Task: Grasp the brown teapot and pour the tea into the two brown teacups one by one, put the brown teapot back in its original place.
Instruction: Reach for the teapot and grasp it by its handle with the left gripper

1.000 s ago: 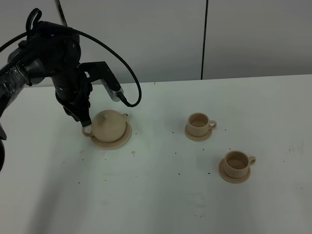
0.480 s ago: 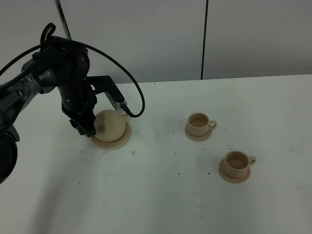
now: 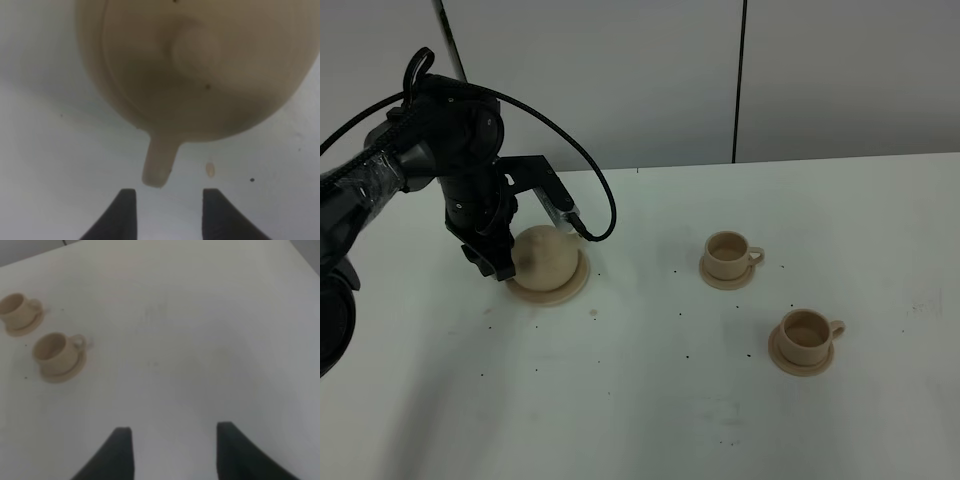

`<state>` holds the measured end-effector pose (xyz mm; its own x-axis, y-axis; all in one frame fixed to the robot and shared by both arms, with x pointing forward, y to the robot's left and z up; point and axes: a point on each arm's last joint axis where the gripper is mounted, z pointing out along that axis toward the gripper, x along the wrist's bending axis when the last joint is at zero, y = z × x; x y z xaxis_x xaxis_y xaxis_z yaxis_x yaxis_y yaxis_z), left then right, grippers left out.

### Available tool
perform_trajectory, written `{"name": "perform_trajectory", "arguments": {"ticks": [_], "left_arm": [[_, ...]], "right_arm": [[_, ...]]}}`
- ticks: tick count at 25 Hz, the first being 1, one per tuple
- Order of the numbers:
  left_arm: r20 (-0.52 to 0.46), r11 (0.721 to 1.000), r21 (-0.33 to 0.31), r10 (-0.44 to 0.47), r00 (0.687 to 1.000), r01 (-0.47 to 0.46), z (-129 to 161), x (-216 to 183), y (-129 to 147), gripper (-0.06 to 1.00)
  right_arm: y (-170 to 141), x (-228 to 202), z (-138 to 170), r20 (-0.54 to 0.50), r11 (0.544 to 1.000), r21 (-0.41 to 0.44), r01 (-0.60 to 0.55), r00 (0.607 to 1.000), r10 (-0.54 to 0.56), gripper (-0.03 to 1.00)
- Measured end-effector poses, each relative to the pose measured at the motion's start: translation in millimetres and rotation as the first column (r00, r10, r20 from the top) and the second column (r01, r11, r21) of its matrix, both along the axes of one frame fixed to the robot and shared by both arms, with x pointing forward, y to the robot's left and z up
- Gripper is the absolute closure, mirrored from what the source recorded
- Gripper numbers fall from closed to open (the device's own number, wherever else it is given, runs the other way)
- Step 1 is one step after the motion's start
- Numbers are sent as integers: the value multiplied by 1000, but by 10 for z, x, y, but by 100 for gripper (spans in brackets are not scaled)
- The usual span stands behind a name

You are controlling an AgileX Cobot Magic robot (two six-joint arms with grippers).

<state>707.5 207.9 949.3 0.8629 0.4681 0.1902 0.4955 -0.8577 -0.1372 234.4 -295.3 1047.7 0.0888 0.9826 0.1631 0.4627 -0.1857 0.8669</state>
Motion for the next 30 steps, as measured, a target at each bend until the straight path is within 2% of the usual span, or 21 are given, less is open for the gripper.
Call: {"name": "perform_trajectory", "arguments": {"ticks": [15, 30], "left_arm": [[6, 1000, 22, -10, 1000, 9, -59, 26, 14, 56], [51, 1000, -7, -20, 999, 20, -97, 77, -16, 56]], "right_arm": [[0, 0, 0, 0, 1000, -1, 0, 1000, 0, 59], [0, 0, 0, 0, 1000, -1, 0, 1000, 0, 59]]}}
